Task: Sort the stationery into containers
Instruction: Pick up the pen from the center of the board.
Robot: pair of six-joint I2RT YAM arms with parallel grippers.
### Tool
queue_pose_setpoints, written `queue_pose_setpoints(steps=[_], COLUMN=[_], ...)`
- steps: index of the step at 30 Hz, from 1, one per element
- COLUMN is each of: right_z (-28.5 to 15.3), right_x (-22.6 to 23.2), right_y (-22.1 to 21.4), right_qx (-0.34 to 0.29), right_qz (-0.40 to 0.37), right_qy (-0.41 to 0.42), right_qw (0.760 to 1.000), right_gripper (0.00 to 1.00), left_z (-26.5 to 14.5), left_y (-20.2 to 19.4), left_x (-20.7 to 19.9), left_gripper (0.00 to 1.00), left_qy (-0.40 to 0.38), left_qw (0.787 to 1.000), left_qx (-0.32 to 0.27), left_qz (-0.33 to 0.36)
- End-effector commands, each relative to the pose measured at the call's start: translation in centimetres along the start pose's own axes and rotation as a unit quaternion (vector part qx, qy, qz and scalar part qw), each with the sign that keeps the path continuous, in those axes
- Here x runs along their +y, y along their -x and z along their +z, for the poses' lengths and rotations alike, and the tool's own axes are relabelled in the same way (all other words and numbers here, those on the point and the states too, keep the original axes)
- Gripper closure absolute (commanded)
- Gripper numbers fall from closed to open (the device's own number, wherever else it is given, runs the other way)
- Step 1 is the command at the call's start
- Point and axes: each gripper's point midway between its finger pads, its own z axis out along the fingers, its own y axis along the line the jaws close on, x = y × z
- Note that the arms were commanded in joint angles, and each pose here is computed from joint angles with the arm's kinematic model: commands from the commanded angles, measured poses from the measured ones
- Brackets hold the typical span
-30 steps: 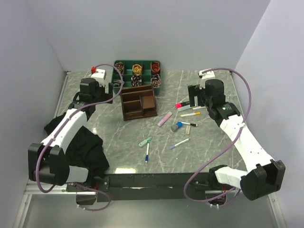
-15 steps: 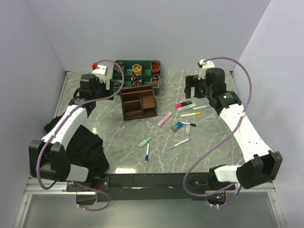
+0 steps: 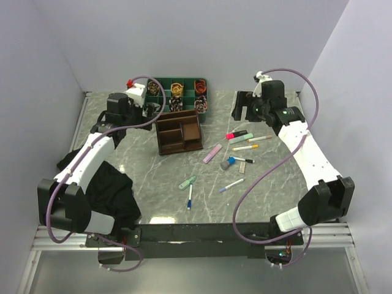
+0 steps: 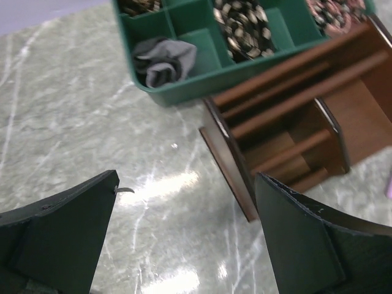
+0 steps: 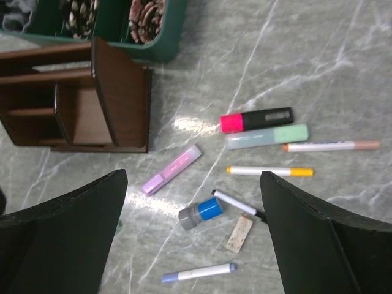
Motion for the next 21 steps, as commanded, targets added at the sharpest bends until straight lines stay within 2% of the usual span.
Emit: queue_pose_setpoints(steps=[1,4,7,9,10,13,14,16,20,21], right_z=[-0.4,-0.8,-1.2,-1.6,-1.8,-1.5,-1.0,-0.5,0.7,1.2], right_x=[1.1,1.5,0.6,-0.2,-0.6,-1.5,-1.6,-1.3,-3.0,-3.4], right_y=[-1.4,-3.1,-3.5,-3.7,-4.0,-6.5,-7.3,-7.9,-7.3,-6.4], right_qx=[0.022,0.033,0.032,0.039,0.047,0.090,0.104,0.112,0.100,0.092], right_qz=[0.007,-0.025,-0.043,-0.004,0.059,0.174,0.191,0.181,0.150,0.123], right_qy=[0.038,0.066,0.051,0.037,0.037,0.029,0.023,0.035,-0.009,-0.009], right_qw=[0.999,0.997,0.997,0.999,0.996,0.980,0.976,0.977,0.984,0.988], right_gripper=[0.04,0.04,0.04,0.03,0.04,0.11,0.12,0.19,0.22,0.23], left_z=[-2.2,-2.7,-2.9,-3.0,-3.0,-2.9,-2.9,-2.9,-2.9,-3.1], left_y=[2.9,3.3,3.4,3.6,3.8,4.3,4.4,4.3,4.2,4.3], left_x=[-2.1,-2.9,-3.2,-3.4,-3.5,-3.8,-3.8,-4.3,-4.6,-4.7], left_gripper=[0.01,0.00,0.01,0.01,0.01,0.01,0.01,0.01,0.00,0.01], left_qy=[-0.054,-0.067,-0.073,-0.077,-0.076,-0.069,-0.068,-0.071,-0.077,-0.078], left_qw=[0.997,0.996,0.996,0.996,0.996,0.996,0.996,0.996,0.996,0.995], left_qx=[-0.038,-0.043,-0.046,-0.050,-0.053,-0.056,-0.056,-0.055,-0.052,-0.054], left_qz=[0.029,0.033,0.020,0.009,0.004,-0.023,-0.025,-0.020,-0.009,-0.009])
